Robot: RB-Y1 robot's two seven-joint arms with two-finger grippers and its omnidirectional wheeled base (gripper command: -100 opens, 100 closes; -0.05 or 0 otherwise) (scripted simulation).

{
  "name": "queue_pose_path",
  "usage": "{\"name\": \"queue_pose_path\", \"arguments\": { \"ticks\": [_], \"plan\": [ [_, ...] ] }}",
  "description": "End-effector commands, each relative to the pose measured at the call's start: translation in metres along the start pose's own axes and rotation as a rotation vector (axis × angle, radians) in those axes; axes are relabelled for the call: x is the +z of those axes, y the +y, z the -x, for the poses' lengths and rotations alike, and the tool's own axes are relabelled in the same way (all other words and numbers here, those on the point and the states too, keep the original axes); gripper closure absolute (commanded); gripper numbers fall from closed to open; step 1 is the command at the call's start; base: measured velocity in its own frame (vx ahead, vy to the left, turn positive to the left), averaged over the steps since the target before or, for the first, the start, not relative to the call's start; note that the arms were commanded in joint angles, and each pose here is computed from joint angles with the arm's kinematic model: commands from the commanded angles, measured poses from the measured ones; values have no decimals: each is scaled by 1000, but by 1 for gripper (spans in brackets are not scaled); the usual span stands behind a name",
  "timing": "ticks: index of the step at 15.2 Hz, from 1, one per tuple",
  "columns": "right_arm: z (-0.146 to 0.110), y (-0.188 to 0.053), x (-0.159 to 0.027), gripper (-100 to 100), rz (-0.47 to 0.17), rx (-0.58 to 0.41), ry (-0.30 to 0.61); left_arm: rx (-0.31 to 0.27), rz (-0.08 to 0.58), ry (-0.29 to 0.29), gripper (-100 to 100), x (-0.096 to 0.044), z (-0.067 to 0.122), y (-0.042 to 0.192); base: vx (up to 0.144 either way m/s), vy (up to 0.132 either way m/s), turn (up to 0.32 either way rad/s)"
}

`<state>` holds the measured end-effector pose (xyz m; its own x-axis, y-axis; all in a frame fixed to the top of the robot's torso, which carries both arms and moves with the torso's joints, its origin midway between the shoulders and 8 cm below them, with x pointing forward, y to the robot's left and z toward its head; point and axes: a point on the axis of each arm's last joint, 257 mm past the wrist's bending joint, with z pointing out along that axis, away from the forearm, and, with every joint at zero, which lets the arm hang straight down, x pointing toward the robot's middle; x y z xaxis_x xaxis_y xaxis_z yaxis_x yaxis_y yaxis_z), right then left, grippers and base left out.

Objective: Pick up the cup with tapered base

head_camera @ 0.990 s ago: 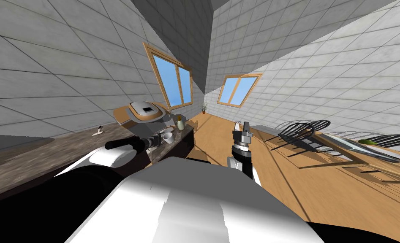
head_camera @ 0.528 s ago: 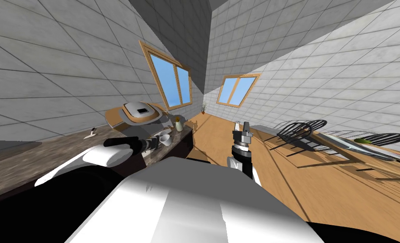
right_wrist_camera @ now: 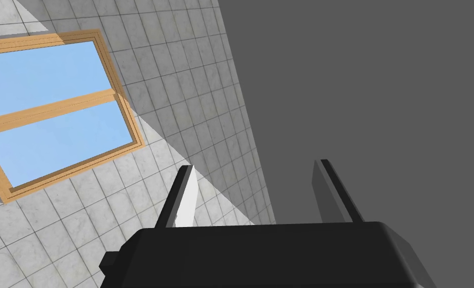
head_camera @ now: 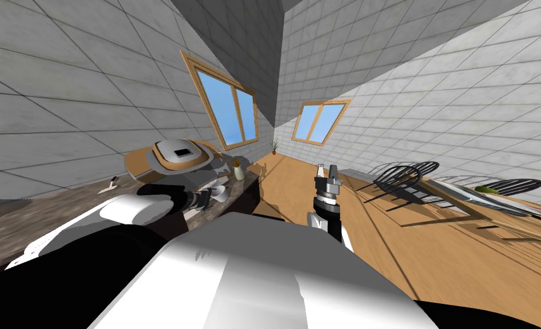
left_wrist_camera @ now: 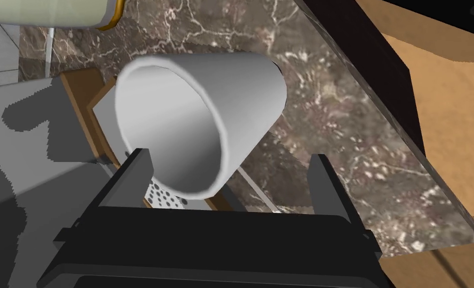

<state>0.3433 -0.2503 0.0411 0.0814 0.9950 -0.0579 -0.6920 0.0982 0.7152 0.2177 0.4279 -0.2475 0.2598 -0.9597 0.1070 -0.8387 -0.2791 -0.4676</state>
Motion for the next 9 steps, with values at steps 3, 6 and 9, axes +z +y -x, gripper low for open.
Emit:
{"name": "queue_pose_path", "arguments": {
  "ticks": [3, 6, 9],
  "plan": [
    [0, 0, 0, 0, 0, 0, 0, -12, 77, -20, -100, -5, 7, 18, 56, -9, -26],
    [0, 0, 0, 0, 0, 0, 0, -22, 129, -33, -100, -11, 11, 28, 58, -11, -25],
    [0, 0, 0, 0, 0, 0, 0, -37, 201, -51, -100, -21, 16, 43, 66, -11, -31]
  ]
}}
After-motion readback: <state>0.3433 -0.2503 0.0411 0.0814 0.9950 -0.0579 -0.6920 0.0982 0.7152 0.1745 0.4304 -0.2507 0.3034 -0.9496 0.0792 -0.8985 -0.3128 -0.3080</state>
